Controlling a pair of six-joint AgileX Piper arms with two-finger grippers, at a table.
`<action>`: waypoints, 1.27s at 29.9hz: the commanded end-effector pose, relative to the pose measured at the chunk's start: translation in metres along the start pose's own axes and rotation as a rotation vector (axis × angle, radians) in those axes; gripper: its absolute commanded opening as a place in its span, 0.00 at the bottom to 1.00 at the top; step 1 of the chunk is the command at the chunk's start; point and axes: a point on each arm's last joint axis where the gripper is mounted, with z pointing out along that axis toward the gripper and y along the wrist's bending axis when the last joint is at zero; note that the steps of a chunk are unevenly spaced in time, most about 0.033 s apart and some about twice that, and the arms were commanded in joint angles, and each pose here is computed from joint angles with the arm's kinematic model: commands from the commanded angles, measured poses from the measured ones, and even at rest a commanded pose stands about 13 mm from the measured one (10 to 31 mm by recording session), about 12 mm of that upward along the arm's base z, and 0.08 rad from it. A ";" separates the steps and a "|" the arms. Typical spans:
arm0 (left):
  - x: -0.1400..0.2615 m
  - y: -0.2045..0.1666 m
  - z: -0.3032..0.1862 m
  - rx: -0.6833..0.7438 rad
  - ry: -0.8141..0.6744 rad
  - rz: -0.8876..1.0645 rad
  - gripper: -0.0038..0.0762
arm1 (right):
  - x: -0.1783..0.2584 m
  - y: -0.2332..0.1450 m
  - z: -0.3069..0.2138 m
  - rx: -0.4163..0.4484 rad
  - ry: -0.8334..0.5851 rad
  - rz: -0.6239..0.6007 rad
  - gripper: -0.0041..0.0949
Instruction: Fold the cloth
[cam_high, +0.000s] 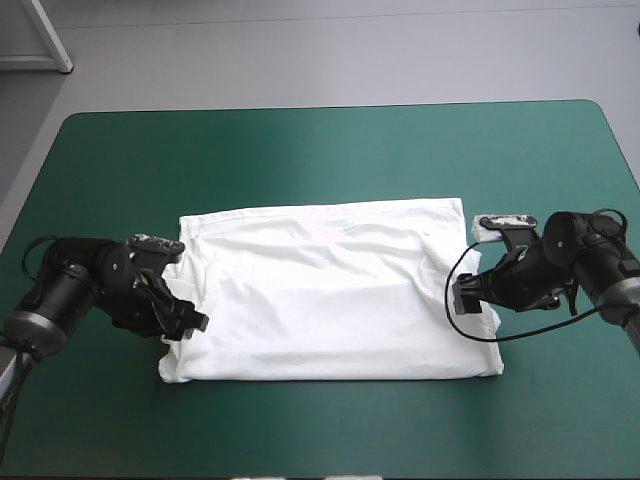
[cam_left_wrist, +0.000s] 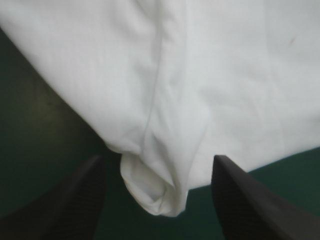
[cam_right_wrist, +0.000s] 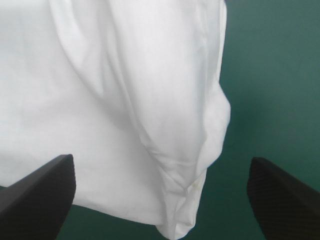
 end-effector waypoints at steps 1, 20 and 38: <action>-0.009 0.002 -0.045 -0.063 -0.096 -0.022 0.62 | -0.011 0.007 -0.033 -0.009 -0.091 -0.004 0.93; -0.021 0.043 -0.015 -0.274 -0.276 -0.235 0.62 | 0.012 0.009 -0.036 -0.023 -0.014 0.069 0.93; -0.054 0.059 0.085 -0.081 -0.033 -0.323 0.46 | 0.039 0.011 -0.081 0.057 -0.185 0.076 0.93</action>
